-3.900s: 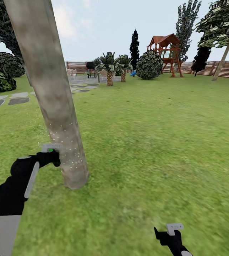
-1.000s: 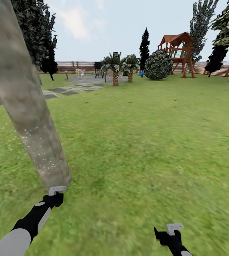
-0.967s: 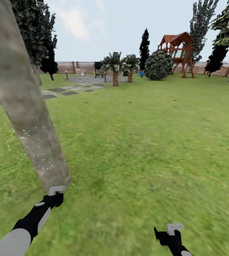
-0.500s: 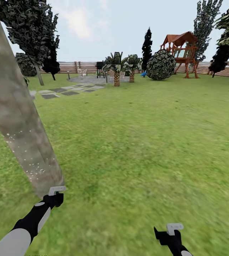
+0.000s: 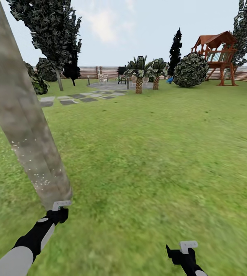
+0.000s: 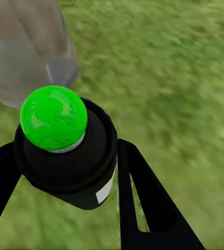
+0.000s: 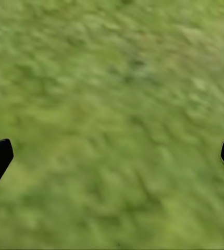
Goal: In the garden, pick up the pesticide atomizer on the floor and spray pesticide onto both trees until each tree trunk is fully covered.
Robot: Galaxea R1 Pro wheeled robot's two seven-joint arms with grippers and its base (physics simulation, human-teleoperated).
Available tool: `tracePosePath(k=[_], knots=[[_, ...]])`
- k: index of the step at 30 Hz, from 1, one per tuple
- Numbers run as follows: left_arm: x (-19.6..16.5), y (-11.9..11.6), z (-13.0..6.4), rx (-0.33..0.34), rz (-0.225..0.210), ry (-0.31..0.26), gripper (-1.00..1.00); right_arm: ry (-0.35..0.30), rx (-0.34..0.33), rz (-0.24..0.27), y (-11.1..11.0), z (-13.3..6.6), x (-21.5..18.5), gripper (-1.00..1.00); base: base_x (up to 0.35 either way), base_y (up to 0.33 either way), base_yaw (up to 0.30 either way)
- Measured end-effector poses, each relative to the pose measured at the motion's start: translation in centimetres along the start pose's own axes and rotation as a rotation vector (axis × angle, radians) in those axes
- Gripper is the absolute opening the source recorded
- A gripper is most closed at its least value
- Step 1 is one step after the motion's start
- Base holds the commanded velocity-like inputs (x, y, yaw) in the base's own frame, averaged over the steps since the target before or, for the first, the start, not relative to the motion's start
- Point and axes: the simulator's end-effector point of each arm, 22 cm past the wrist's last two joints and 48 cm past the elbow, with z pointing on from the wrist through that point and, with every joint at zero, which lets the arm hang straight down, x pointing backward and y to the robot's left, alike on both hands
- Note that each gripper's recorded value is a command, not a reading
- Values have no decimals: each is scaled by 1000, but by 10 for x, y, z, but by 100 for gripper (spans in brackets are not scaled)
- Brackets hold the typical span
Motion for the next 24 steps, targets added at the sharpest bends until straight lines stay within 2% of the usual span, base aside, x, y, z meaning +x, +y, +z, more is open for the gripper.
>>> tracePosePath(k=[11, 24], knots=[[0, 0, 0, 0, 0, 0, -100, 0, 2, 0, 0, 0, 0, 100, 115, -258, 11], [0, 0, 0, 0, 0, 0, -100, 0, 2, -1, -1, 0, 0, 100, 125, -258, 245]])
